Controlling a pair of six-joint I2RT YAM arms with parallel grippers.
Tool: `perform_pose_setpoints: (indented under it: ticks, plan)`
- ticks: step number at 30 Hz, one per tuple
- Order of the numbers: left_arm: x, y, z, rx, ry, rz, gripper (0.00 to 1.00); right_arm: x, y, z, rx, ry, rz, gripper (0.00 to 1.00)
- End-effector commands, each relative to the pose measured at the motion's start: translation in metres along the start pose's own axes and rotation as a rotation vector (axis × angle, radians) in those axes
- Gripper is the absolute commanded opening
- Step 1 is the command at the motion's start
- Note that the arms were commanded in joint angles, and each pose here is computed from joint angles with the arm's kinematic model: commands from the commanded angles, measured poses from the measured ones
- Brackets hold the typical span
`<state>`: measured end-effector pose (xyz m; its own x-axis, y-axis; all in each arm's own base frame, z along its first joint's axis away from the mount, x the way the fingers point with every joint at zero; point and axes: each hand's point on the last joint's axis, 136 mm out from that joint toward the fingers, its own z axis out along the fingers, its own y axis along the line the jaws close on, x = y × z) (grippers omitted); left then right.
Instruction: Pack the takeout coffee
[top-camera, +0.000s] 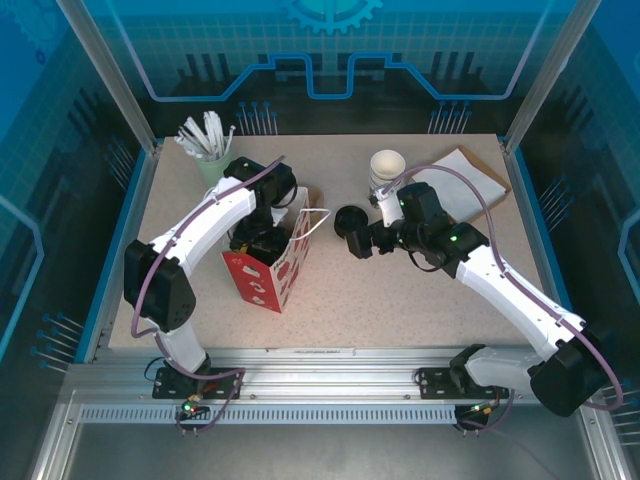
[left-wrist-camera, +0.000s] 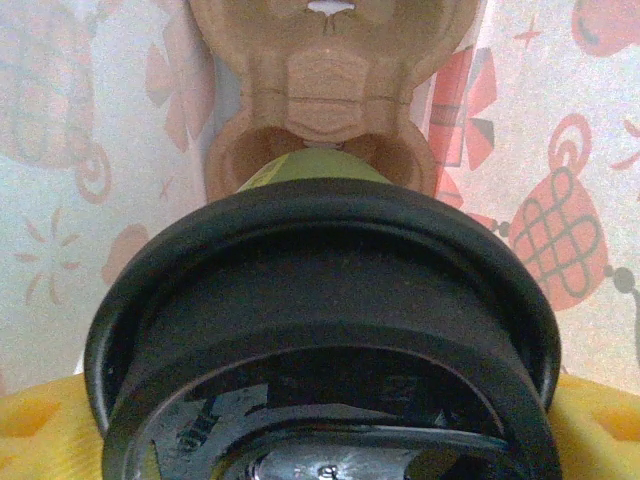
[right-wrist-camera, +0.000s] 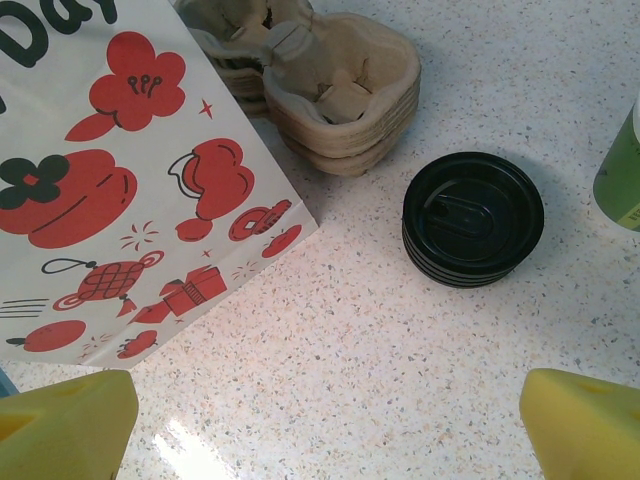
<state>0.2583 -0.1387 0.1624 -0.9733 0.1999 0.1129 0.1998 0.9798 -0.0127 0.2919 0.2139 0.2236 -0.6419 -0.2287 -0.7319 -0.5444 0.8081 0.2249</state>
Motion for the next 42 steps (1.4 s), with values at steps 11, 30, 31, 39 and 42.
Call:
perform_pose_setpoints:
  ticks: [11, 30, 31, 39, 42]
  plan:
    - [-0.005, 0.003, 0.005, -0.015, 0.01, 0.021, 0.46, 0.001, 0.005, 0.003, -0.01, 0.001, -0.026, 1.0]
    - [-0.01, 0.003, 0.019, -0.022, 0.036, 0.026, 0.46, 0.001, 0.005, 0.004, -0.005, 0.004, -0.029, 1.0]
    - [-0.011, 0.003, 0.019, -0.022, 0.035, 0.025, 0.46, 0.001, 0.005, 0.004, -0.007, 0.003, -0.028, 1.0]
    - [-0.012, 0.003, 0.027, -0.027, 0.053, 0.027, 0.46, 0.003, 0.005, 0.004, -0.005, 0.01, -0.029, 1.0]
    - [-0.011, 0.004, 0.026, -0.028, 0.05, 0.025, 0.46, 0.002, 0.005, 0.004, -0.005, 0.009, -0.029, 1.0]
